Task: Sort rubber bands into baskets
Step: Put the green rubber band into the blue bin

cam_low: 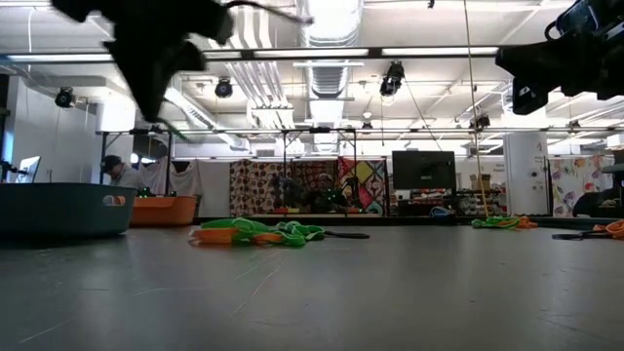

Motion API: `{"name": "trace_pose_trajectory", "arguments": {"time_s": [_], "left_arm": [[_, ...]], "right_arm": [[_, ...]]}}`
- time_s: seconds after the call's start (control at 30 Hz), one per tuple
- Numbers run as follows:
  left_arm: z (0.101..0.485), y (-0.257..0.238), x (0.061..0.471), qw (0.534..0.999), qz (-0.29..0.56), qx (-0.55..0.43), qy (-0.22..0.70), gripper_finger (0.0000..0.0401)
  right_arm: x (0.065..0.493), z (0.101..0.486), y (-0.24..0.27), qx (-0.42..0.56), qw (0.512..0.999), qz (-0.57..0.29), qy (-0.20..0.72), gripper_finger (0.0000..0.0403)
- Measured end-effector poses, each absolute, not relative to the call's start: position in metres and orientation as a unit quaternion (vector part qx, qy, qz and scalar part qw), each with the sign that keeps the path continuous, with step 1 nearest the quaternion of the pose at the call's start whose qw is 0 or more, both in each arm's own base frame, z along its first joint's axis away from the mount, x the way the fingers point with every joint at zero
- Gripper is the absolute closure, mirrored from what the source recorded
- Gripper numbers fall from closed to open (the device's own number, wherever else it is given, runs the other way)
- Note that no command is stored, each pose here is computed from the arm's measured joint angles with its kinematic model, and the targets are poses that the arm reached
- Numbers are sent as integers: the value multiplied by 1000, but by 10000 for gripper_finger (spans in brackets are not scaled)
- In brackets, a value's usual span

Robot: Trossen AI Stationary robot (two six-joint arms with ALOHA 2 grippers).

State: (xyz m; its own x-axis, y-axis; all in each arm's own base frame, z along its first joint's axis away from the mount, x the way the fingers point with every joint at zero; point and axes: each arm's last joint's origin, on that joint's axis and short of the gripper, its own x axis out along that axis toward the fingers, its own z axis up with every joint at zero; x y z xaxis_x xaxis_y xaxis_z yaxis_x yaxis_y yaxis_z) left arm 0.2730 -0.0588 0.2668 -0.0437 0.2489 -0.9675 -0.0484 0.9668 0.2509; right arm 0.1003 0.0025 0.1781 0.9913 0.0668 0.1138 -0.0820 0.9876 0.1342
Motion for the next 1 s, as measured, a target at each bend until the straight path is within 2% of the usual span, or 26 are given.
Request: {"name": "trace_pose_trajectory", "arguments": {"time_s": [0.1, 0.37, 0.67, 0.83, 1.0], "left_arm": [[272, -51, 249, 659, 174, 72, 729, 401], [254, -33, 204, 669, 227, -5, 708, 401], [215, -14, 172, 669, 263, -96, 689, 401], [192, -1, 171, 667, 252, -146, 686, 401], [179, 10, 169, 642, 246, -167, 707, 401]], "right_arm": [[100, 179, 2, 160, 985, 37, -56, 376], [98, 189, -2, 143, 982, -32, -122, 376], [105, 184, 3, 199, 976, 31, -79, 376], [113, 183, 7, 186, 979, 47, -66, 376], [124, 185, 12, 150, 983, 72, -77, 376]]}}
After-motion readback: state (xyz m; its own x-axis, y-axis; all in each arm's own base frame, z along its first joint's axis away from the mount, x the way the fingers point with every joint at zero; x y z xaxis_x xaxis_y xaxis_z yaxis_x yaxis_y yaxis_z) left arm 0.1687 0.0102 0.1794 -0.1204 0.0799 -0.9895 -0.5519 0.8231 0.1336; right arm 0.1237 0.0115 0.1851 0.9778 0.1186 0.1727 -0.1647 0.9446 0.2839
